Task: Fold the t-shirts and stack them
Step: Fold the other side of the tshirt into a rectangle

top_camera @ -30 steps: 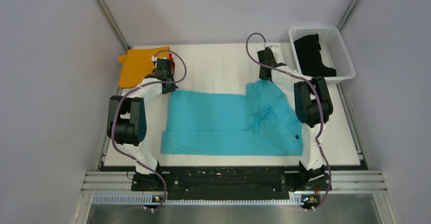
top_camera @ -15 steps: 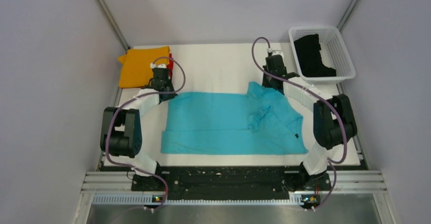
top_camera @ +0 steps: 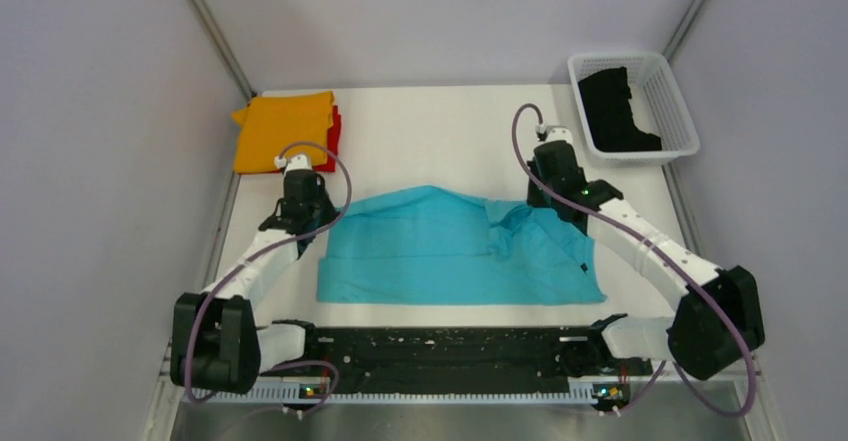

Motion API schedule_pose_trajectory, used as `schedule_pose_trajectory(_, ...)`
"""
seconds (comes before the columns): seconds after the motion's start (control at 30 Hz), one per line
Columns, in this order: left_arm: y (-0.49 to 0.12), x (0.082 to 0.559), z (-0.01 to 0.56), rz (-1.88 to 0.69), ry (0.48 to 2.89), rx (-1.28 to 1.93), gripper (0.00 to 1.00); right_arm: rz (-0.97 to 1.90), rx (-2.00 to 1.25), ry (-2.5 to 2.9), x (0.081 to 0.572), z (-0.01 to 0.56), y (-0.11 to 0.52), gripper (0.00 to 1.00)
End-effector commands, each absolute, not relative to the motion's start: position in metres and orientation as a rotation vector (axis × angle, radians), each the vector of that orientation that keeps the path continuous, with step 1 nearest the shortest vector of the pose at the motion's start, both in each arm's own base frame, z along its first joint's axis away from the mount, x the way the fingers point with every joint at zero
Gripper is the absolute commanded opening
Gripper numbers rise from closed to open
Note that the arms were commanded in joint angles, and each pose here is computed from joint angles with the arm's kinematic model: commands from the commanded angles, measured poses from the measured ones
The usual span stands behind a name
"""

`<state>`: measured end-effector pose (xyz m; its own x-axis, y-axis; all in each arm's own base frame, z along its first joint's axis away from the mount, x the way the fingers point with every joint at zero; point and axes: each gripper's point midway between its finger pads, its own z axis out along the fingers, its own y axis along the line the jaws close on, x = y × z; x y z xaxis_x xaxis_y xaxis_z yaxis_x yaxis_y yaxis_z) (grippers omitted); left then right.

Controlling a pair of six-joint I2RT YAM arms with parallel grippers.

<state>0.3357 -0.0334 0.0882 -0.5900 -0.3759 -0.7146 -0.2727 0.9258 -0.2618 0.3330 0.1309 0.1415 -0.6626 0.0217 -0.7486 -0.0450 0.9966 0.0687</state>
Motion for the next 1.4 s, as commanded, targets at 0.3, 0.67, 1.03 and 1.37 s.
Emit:
schedule_pose_trajectory(0.3, -0.029, 0.299, 0.106, -0.236, 2.085, -0.576, 0.00, 0.096, -0.016, 2.372, 0.255, 0.160, 0.098, 0.00)
schedule_pose_trajectory(0.67, -0.025, 0.278, 0.101, -0.242, 2.066, -0.622, 0.00, 0.131, 0.020, 2.473, 0.223, 0.157, 0.094, 0.00)
schedule_pose_trajectory(1.03, -0.007, 0.256, 0.080, -0.139, 2.101, -0.817, 0.24, 0.181, 0.181, 2.751, 0.160, 0.090, 0.092, 0.18)
schedule_pose_trajectory(1.37, 0.001, 0.245, 0.120, -0.174, 1.977, -0.980, 0.99, 0.271, 0.110, 2.701, 0.155, 0.114, 0.097, 0.76)
